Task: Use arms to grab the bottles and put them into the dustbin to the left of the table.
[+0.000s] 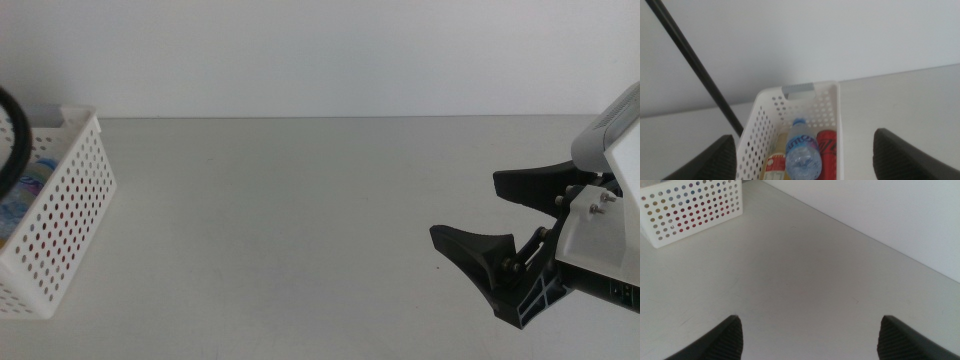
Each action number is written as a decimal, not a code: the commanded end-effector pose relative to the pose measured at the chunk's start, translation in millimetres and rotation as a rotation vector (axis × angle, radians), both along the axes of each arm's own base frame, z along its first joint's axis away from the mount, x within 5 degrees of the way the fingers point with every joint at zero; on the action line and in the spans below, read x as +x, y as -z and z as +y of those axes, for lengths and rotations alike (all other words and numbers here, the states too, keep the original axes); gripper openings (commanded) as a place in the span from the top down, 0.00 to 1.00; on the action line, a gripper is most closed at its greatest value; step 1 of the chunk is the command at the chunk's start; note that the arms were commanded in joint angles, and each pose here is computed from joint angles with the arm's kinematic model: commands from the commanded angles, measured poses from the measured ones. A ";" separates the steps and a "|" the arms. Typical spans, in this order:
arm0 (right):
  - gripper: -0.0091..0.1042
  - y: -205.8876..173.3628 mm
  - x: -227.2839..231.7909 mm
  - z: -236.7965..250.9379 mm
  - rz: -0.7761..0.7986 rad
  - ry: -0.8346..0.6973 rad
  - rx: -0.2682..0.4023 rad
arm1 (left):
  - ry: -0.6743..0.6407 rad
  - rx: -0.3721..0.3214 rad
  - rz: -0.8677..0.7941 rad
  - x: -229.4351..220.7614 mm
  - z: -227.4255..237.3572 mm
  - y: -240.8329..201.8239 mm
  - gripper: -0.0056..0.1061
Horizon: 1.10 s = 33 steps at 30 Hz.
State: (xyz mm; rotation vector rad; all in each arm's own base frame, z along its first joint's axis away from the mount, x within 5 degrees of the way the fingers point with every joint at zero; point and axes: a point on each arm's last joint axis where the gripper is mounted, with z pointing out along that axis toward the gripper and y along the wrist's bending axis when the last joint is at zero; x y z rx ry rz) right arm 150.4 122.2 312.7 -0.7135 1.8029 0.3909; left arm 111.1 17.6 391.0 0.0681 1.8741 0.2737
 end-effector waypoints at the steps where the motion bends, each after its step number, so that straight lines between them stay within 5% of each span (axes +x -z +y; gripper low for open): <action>1: 0.28 -16.8 1.3 0.5 -0.093 -0.009 0.053 | 0.019 0.011 -0.152 -10.7 -3.7 -14.6 0.11; 25: 0.28 -16.8 1.3 0.5 -0.093 -0.009 0.053 | 0.088 -0.004 -0.095 -31.3 -11.8 16.8 0.11; 33: 0.28 -49.9 -22.8 -43.2 -0.234 0.122 0.188 | 0.088 -0.006 -0.085 -29.9 -11.8 20.5 0.11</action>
